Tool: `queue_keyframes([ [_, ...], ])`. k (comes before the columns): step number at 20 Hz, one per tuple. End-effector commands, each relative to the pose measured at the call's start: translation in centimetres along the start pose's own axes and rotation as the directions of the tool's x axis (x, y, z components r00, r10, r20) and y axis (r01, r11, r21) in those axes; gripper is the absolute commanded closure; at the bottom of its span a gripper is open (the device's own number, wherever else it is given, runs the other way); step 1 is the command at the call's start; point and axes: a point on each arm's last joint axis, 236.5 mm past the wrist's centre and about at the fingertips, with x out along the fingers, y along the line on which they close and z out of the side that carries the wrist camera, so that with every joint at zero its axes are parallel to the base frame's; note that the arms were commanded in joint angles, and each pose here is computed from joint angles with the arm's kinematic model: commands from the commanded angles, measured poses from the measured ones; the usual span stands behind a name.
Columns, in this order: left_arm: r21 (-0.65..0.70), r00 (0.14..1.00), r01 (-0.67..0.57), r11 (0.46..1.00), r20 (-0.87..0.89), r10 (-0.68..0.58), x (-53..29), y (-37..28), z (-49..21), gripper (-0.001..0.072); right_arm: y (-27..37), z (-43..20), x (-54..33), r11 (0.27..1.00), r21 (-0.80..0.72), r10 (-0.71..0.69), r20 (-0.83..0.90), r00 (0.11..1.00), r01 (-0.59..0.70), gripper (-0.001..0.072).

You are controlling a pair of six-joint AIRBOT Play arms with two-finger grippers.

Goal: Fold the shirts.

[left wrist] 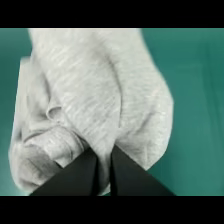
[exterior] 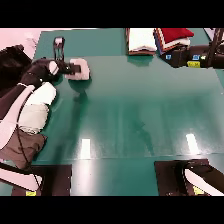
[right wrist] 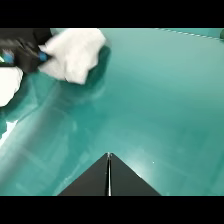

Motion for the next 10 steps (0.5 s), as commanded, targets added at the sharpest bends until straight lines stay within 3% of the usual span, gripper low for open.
queue_keyframes([
  [1, 0.085, 0.974, 0.006, 0.996, 0.227, -0.025, -8.2, -1.3, 9.4, 0.0684, 0.7, 1.2, -0.8, 1.000, -0.022, 0.005, 0.026, 1.000, -0.004, 0.0698],
  [5, 0.115, 0.891, 0.022, 0.993, 0.448, -0.072, -24.0, -3.1, 16.1, 0.0684, 2.9, 5.9, -4.1, 0.995, -0.104, 0.012, 0.142, 0.990, 0.003, 0.0698],
  [7, 0.145, 0.908, 0.057, 0.988, 0.405, -0.112, -28.1, -5.1, 14.4, 0.0684, 4.0, 7.8, -5.7, 0.991, -0.136, 0.020, 0.192, 0.981, 0.006, 0.0698],
  [10, 0.238, 0.961, 0.152, 0.959, 0.191, -0.200, -28.2, -10.0, 8.4, 0.0684, 5.2, 9.6, -7.4, 0.986, -0.168, 0.030, 0.245, 0.969, 0.012, 0.0698],
])
